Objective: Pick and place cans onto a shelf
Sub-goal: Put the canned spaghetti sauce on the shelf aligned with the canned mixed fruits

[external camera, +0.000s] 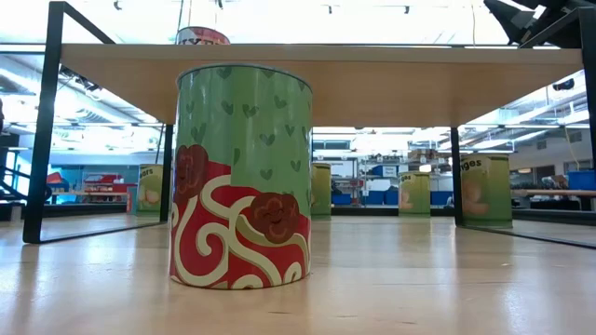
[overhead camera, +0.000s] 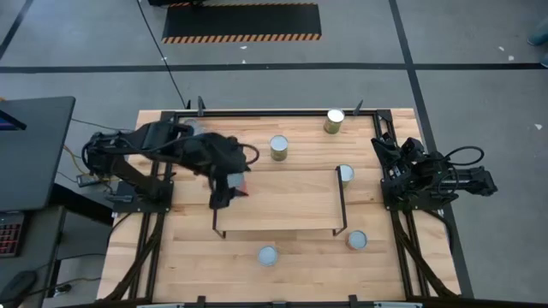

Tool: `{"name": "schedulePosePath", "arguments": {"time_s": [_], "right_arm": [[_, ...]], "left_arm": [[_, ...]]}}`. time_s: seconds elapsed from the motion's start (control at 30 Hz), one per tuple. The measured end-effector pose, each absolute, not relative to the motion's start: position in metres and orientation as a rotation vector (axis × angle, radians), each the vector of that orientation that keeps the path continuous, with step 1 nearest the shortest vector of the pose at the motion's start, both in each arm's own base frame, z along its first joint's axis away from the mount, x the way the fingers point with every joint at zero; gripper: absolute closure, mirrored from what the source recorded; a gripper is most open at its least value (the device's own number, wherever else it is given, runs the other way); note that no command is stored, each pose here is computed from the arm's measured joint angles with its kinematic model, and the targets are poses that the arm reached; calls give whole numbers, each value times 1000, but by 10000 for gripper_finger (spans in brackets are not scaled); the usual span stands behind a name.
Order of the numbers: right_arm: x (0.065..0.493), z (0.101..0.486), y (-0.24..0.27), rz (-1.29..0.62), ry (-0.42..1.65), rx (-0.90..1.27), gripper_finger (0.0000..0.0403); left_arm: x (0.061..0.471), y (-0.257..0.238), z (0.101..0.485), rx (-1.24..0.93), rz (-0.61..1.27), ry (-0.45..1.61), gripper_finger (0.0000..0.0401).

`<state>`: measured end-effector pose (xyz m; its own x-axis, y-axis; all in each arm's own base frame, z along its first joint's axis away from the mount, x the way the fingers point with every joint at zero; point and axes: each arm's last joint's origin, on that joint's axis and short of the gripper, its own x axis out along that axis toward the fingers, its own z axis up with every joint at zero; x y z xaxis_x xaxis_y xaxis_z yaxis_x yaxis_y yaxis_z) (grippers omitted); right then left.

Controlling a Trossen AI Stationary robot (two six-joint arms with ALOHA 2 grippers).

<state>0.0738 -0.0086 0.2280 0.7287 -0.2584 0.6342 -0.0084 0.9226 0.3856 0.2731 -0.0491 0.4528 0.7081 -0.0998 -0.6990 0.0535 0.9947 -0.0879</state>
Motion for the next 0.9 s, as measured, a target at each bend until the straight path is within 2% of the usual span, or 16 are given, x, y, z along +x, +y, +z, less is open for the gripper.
{"name": "schedulePosePath", "arguments": {"time_s": [0.37,0.5,0.63,0.9], "right_arm": [[73,228,-9,-140,-758,454,317],[73,228,-9,-122,-759,457,317],[74,228,-8,-101,-756,467,317],[77,225,-5,29,-691,541,317]], "left_arm": [[267,-133,449,-370,-169,783,103],[274,-172,438,-490,-145,762,110],[285,-210,417,-600,-83,774,111],[297,-278,355,-850,85,927,111]]}}
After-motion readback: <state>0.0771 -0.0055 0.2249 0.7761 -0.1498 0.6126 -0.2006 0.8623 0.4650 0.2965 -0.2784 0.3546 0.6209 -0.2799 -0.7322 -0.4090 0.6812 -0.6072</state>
